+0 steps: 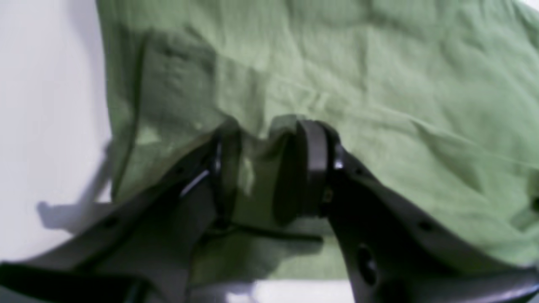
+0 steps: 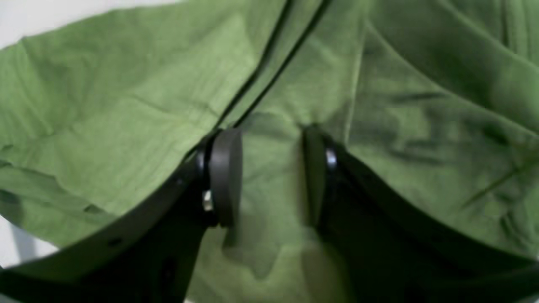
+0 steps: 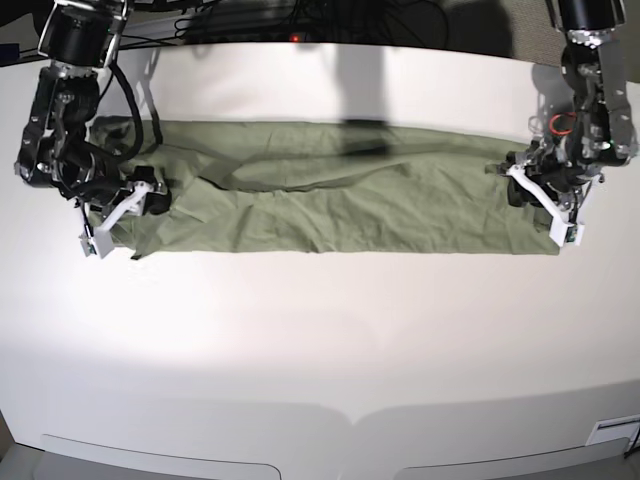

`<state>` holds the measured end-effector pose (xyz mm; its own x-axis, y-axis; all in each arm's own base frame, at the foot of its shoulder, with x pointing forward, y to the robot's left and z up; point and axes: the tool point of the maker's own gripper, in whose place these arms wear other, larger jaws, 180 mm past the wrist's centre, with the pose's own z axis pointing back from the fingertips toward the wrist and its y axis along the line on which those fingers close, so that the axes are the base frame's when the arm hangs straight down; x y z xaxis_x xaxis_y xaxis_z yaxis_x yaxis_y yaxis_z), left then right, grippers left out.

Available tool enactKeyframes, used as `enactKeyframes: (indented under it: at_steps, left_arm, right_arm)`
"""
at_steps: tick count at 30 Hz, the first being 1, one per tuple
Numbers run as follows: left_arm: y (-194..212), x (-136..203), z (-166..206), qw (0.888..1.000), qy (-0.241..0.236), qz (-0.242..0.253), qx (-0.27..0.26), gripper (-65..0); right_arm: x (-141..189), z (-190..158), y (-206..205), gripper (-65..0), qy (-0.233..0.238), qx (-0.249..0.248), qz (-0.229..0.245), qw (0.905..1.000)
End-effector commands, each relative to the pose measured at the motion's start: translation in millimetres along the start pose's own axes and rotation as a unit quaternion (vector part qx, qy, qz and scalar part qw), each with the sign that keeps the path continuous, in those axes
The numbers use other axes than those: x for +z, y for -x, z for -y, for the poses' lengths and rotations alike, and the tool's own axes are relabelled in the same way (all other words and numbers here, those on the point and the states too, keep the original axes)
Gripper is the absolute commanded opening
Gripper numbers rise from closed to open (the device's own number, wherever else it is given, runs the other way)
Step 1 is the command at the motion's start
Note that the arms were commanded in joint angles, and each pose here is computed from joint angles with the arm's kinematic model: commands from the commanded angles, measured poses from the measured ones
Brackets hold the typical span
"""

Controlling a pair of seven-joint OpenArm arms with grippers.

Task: Fold the T-shirt properly
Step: 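Lower the shirt end and reposition both grippers on the folded strip's ends, then grasp the strip's end with the left gripper while the right gripper holds its end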

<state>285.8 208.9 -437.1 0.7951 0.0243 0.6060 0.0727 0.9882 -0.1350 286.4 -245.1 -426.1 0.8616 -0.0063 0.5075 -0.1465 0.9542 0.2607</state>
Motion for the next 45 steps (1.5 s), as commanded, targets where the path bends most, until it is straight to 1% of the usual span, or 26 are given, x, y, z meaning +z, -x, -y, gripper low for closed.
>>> enactKeyframes:
  at_steps: [1,4,7,9,12,14,18,22,27,31,34,36,37,39,40,45]
  left_arm:
    - [-1,-1,-5,1.000,-0.010,-0.001,-0.006,-43.1]
    - [8,-14,-8,1.000,-0.012,-0.019,0.005,-43.1]
    - [13,-27,-16,0.999,-0.020,-0.042,0.012,-43.1]
    - [11,-33,-23,0.998,-0.028,-0.052,0.009,-43.1]
    - [-2,-31,-35,0.998,-0.034,-0.049,0.010,-43.1]
    - [-15,-26,-40,0.999,-0.028,-0.043,0.017,-43.1]
    - [-45,-14,-41,0.999,-0.007,-0.014,0.031,-43.0]
    - [-67,-1,-54,1.000,-0.018,0.012,0.014,-43.1]
    - [-90,7,-58,0.998,-0.026,0.063,0.002,-43.0]
    - [-92,7,-60,0.997,-0.028,0.066,0.001,-42.6]
    - [-92,7,-60,0.997,-0.028,0.067,0.000,-39.3]
    - [-92,7,-60,0.997,-0.028,0.067,0.000,-35.4]
    - [-92,7,-60,0.997,-0.028,0.066,0.000,-31.6]
    - [-92,7,-60,0.997,-0.028,0.067,0.000,-19.9]
    - [-92,7,-60,0.997,-0.028,0.067,0.000,-18.9]
    - [-91,7,-61,0.997,-0.031,0.064,-0.002,-19.4]
  right_arm:
    - [0,10,-3,-40.0,0.015,0.004,-0.003,0.9999]
    - [-9,13,2,-40.0,0.009,-0.016,-0.006,0.9998]
    - [-12,14,2,-40.0,0.005,-0.023,-0.011,0.9997]
    - [-12,14,2,-40.0,0.005,-0.024,-0.012,0.9996]
    - [-12,12,-1,-40.0,0.000,-0.026,-0.006,0.9997]
    - [-10,9,-3,-40.0,-0.007,-0.026,-0.006,0.9996]
    - [0,8,-12,-39.9,-0.015,-0.021,-0.001,0.9997]
    - [11,6,-29,-39.9,-0.019,-0.008,0.026,0.9994]
    - [16,2,-39,-39.9,-0.016,0.006,0.038,0.9991]
    - [16,2,-39,-39.9,-0.015,0.007,0.038,0.9991]
    - [16,2,-37,-39.9,-0.015,0.007,0.032,0.9994]
    - [17,2,-38,-39.9,-0.015,0.008,0.034,0.9993]
    - [18,1,-41,-39.9,-0.015,0.011,0.037,0.9991]
    - [22,-2,-50,-39.9,-0.016,0.019,0.050,0.9984]
    - [25,-5,-57,-39.9,-0.020,0.023,0.060,0.9977]
    - [46,-24,-87,-39.9,-0.030,0.059,0.108,0.9920]
